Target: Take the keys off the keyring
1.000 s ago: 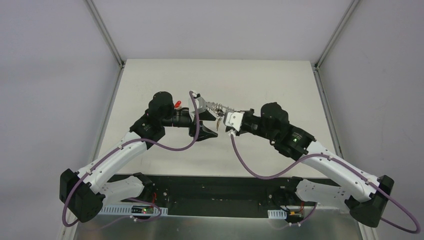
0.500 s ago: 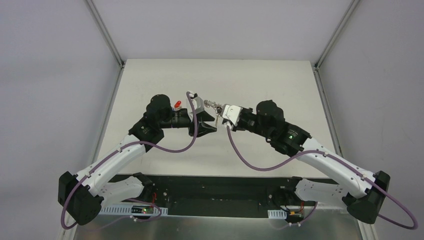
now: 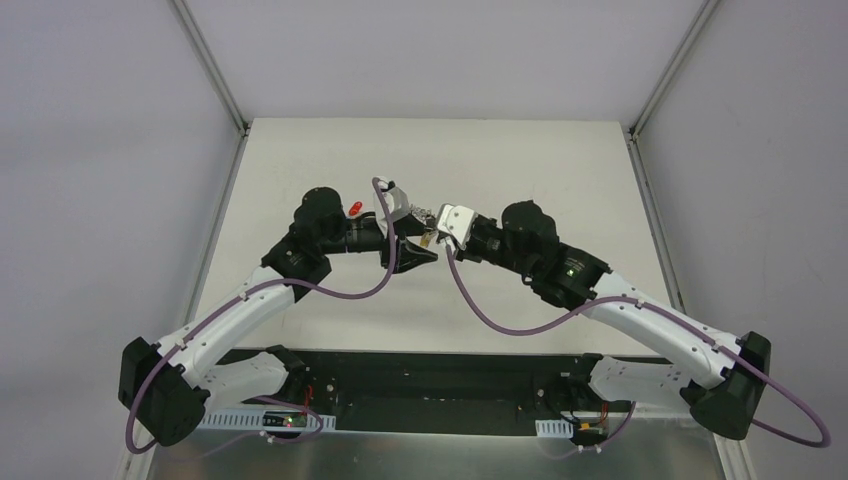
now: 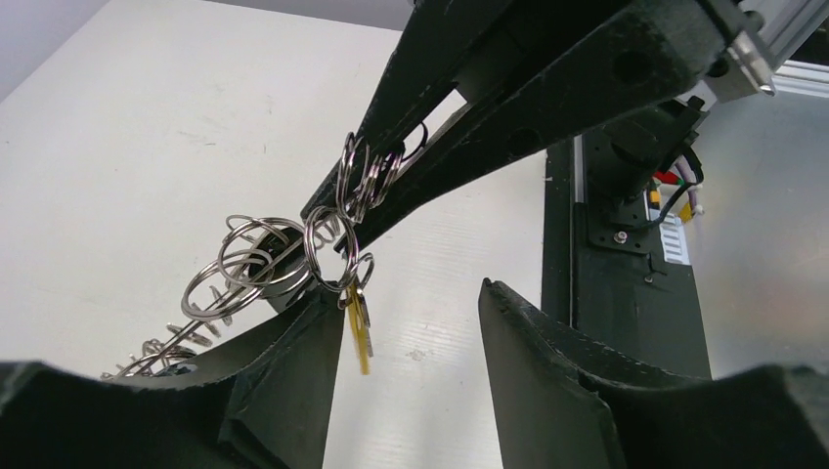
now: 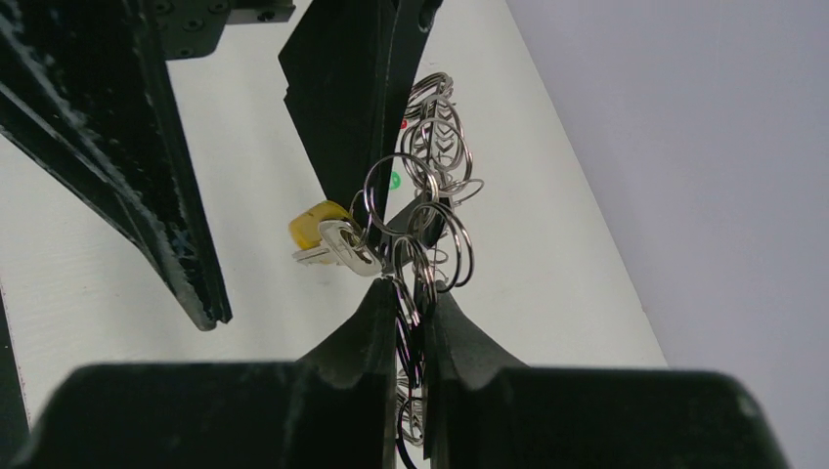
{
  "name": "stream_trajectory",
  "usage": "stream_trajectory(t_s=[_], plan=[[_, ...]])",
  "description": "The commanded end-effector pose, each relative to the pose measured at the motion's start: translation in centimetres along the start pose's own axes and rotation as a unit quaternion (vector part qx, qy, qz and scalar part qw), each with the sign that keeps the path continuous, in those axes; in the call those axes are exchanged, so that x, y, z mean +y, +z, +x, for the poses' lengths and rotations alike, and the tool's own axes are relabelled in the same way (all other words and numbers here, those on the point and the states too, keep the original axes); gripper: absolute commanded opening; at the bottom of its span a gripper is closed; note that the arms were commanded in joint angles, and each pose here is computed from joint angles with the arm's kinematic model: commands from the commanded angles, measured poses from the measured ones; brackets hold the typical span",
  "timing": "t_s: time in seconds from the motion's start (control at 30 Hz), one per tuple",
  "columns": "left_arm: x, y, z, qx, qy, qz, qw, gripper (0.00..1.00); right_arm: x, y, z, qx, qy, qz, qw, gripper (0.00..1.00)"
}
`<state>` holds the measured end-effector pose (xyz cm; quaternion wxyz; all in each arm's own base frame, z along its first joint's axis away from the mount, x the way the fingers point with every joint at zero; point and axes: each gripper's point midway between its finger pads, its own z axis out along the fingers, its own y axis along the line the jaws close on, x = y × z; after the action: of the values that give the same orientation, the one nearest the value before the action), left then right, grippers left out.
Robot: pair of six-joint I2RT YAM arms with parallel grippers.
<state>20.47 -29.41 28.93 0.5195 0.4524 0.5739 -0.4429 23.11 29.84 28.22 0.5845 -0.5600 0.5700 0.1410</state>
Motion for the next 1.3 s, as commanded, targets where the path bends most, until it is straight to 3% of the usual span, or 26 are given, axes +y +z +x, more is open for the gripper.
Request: stream_trajectory(t_s=[0.0,0.23,0.4,0.53,0.8,0.87,1.27], plan=[[0.8,0.2,-0.9,-0.018,-0.001,-0.008,1.0,0.53,-2.2,-0.3,-5.1,-0.078,0.0,0.034,0.996,0.0],[1.7,0.2,-0.7,-0.014,-0.008,-0.021,1.0,0.4,-1.8,-0.3,-5.7,-0.085,0.002,0.029,0.996,0.0],[1.7,0.2,-0.8,-0.015,-0.008,-0.018,1.0,0.2,-1.6,-0.5,-5.4,-0.083,0.006,0.029,0.996,0.0],[1.6,0.1,-0.6,-0.011,-0.011,-0.017,1.0,0.1,-2.0,-0.7,-4.8,-0.071,0.014,0.044,0.996,0.0],[1.2,0.2,-0.6,-0.005,-0.016,-0.004,1.0,0.08,-3.4,-1.5,-3.4,-0.037,0.039,0.091,0.994,0.0],[1.0,0.2,-0.6,-0.003,-0.017,0.0,1.0,0.0,-3.4,-1.6,-3.3,-0.036,0.042,0.095,0.994,0.0],[1.1,0.3,-0.6,0.003,-0.025,0.001,1.0,0.0,-4.4,-2.3,-2.1,-0.015,0.068,0.134,0.988,0.0]])
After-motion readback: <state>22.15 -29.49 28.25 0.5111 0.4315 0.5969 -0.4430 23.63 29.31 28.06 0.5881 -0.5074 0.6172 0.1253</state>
